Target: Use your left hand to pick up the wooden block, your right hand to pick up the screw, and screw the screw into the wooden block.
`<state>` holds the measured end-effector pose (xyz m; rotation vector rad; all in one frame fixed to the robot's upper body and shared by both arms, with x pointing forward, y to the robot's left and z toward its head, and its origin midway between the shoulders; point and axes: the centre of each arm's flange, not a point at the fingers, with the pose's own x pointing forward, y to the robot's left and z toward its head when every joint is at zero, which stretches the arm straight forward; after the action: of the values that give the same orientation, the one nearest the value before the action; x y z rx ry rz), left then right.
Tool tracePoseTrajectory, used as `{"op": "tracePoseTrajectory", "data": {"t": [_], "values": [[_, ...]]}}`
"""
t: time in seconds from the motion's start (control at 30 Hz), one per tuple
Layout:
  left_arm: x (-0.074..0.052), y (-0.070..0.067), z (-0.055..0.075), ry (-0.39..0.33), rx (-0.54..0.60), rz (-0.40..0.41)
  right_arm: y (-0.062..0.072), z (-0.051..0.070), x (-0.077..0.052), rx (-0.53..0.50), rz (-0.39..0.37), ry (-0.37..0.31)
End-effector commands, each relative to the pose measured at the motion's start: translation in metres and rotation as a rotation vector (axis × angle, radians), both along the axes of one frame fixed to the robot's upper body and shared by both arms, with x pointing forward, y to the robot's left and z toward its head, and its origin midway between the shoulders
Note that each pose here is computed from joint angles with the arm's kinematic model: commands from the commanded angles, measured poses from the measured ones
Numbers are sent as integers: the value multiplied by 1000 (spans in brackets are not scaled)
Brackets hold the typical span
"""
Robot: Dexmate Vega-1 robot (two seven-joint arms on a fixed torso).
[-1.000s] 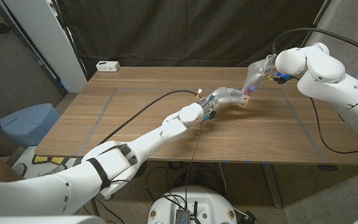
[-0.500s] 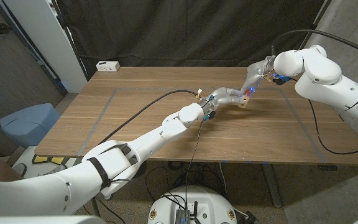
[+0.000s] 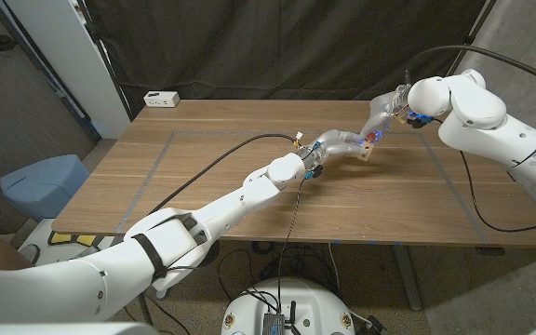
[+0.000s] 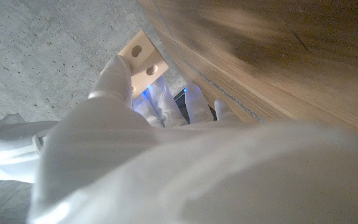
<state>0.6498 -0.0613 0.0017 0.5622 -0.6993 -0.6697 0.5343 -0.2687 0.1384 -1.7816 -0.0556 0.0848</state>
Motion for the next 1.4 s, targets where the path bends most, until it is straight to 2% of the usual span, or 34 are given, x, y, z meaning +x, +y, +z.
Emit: {"op": "tracePoseTrajectory", "data": {"t": [0.03, 0.87, 1.1, 1.4], "values": [[1, 1, 1, -3, -3, 1, 0, 2, 1, -9, -23, -1], [7, 2, 3, -4, -6, 4, -1, 8, 2, -16, -50, 42], [7, 1, 3, -4, -7, 2, -3, 11, -2, 1, -25, 69], [6, 0, 3, -6, -3, 1, -5, 13, -10, 4, 9, 67]]}}
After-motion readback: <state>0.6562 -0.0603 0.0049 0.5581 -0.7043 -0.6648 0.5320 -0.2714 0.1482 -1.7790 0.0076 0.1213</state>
